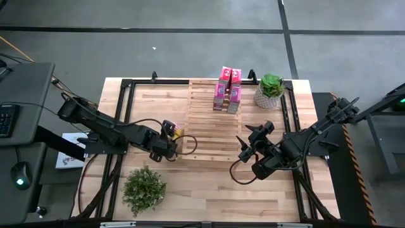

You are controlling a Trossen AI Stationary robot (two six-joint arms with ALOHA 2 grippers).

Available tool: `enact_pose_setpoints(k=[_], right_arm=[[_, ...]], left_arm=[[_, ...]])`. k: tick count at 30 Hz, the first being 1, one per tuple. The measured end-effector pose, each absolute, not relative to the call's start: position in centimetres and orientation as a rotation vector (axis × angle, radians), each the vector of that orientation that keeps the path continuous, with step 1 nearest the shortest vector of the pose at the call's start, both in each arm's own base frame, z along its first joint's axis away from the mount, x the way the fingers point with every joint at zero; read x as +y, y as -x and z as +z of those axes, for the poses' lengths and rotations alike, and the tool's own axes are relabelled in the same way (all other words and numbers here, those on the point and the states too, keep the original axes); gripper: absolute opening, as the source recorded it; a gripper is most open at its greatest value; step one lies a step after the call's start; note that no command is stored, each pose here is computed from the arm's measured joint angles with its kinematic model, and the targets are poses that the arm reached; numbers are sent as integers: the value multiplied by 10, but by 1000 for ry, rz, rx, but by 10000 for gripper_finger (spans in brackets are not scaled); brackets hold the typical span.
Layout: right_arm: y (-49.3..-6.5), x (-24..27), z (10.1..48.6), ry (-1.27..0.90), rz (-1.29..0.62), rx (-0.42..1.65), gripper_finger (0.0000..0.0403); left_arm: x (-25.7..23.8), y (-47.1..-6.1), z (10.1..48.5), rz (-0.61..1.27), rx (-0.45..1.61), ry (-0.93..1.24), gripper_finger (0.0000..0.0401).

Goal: Stack cereal on shelf
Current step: Put the bottom yellow cereal box on the shelf

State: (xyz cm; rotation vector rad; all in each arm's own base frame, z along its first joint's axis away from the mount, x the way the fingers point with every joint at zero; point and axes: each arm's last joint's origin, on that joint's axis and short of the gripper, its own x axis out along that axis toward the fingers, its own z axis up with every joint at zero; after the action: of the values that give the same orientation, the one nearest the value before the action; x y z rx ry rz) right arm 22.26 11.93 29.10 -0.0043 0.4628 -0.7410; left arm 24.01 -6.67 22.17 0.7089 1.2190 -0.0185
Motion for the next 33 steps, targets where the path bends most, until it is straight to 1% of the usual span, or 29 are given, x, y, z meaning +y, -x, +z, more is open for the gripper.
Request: enact_pose_setpoints(k=[4,8,19,27,33], right_arm=[[-223,119,291,4,-741,463,264],[-223,119,291,2,-741,462,264],[-223,119,291,2,-742,462,264],[-223,119,291,2,-742,462,264],[-223,119,291,2,-742,461,264]], left_arm=[[-70,-239,222,8,1209,-755,250],[-70,-239,222,-6,1211,-791,250],[-69,-239,223,30,1204,-842,250],[-68,-240,222,-20,1216,-786,250],[-61,-241,221,-3,1235,-770,250]])
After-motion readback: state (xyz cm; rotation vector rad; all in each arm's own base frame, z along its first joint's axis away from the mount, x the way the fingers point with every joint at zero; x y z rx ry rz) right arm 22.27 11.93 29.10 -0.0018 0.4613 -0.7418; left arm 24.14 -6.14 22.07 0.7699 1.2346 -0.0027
